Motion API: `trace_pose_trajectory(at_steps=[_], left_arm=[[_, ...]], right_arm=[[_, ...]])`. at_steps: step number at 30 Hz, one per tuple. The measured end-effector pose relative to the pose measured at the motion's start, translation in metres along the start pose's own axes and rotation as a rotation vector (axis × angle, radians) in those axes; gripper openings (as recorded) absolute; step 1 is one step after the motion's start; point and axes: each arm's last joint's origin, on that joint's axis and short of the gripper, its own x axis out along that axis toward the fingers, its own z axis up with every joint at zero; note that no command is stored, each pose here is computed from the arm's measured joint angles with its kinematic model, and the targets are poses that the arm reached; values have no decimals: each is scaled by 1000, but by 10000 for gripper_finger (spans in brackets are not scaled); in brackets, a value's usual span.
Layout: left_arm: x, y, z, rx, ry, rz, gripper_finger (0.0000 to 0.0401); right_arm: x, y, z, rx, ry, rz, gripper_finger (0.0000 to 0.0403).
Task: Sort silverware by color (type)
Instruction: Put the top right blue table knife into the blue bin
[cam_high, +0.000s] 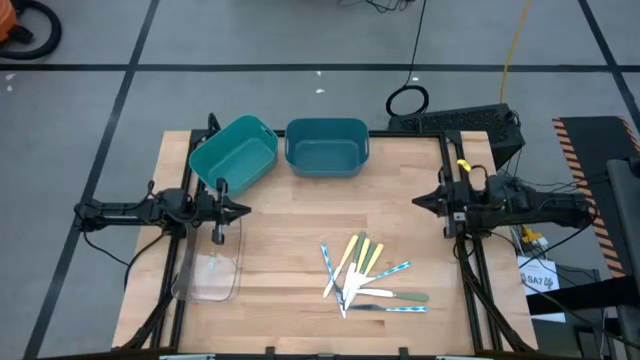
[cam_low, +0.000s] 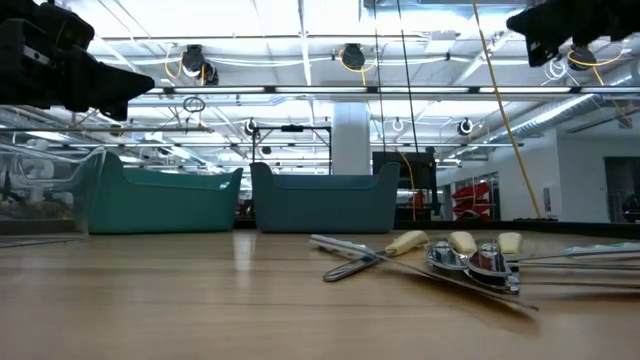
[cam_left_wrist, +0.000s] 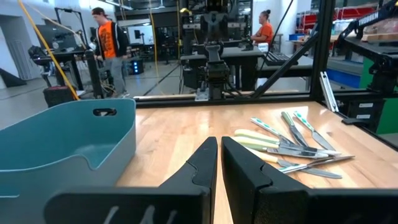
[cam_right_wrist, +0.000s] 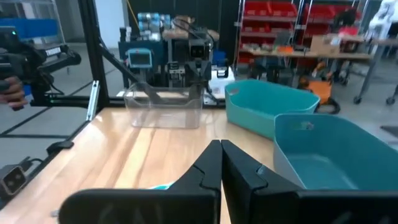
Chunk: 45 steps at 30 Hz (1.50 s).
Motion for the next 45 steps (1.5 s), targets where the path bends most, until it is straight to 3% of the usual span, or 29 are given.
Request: trace_pose_trajectory(at_steps=[9, 20, 35, 45], left_arm=[[0, 0, 0, -4, -1, -1, 30], [0, 0, 0, -4, -2, -1, 30], [0, 1, 8, 51, -81, 30, 30], [-4, 5, 44, -87, -76, 59, 30]], right_arm=[[5, 0, 40, 41, 94, 0, 0], [24, 1, 65, 75, 198, -5, 0], [50, 17, 36, 314, 567, 37, 0], [64, 55, 16, 370, 771, 64, 0]])
